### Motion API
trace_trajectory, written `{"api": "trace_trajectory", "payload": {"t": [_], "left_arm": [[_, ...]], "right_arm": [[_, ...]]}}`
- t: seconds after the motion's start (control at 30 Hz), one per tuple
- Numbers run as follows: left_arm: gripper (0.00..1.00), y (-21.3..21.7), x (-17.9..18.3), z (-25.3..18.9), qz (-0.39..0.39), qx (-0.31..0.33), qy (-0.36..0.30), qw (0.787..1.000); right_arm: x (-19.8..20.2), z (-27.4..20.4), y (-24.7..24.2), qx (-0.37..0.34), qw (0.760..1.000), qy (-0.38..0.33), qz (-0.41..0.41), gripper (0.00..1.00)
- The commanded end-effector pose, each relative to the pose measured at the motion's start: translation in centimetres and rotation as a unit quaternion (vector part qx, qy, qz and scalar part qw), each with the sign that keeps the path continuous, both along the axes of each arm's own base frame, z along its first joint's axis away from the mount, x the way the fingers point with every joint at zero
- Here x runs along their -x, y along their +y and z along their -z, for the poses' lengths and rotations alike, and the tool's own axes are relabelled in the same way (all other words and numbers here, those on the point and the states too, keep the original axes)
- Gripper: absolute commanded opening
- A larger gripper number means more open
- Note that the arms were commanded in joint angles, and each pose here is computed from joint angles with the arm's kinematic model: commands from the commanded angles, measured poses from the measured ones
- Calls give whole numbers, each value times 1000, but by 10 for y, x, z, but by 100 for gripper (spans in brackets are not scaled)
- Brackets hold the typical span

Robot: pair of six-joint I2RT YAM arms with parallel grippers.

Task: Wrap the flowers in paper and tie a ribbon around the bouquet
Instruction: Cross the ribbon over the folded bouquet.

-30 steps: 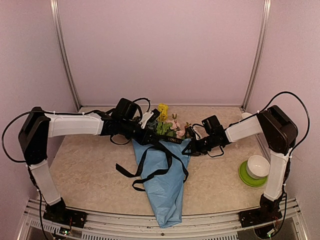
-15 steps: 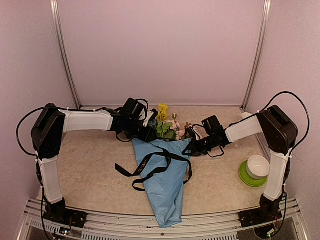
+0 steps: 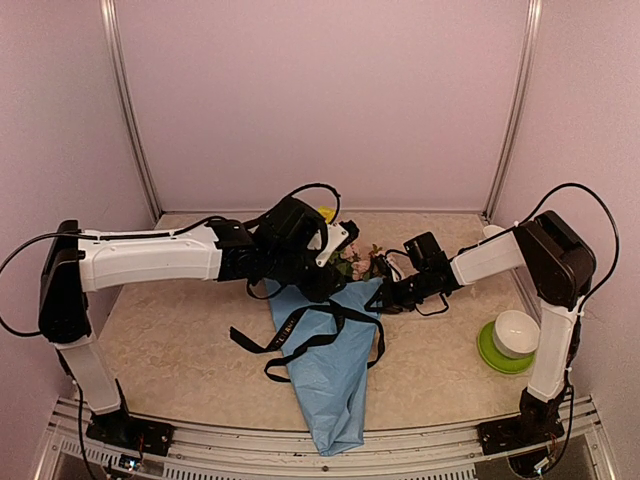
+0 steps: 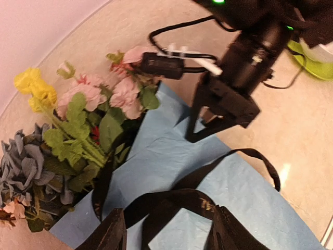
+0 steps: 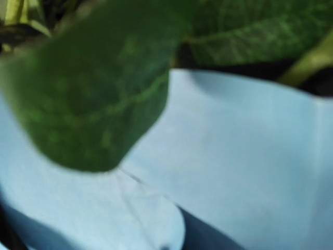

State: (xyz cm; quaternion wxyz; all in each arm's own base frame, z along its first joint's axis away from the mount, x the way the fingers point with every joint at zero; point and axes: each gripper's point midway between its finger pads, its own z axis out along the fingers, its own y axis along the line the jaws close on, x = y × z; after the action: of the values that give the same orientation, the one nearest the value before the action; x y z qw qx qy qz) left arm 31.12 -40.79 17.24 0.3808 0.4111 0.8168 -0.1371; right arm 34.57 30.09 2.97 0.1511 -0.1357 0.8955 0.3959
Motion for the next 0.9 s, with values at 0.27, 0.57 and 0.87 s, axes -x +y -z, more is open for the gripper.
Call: {"api": "trace_trajectory", "payload": {"t": [0.27, 0.57, 0.87], "left_arm": [[78, -11, 19, 84, 52, -130, 33, 990], [80, -16, 2, 103, 40, -118, 21, 992], [75, -7, -19, 111, 9, -126, 7, 992]], "right_arm": [[4, 11, -5, 9, 1000, 9, 1, 0], [5, 11, -5, 6, 1000, 10, -3, 0], [7, 10, -5, 6, 1000, 10, -4, 0]]}}
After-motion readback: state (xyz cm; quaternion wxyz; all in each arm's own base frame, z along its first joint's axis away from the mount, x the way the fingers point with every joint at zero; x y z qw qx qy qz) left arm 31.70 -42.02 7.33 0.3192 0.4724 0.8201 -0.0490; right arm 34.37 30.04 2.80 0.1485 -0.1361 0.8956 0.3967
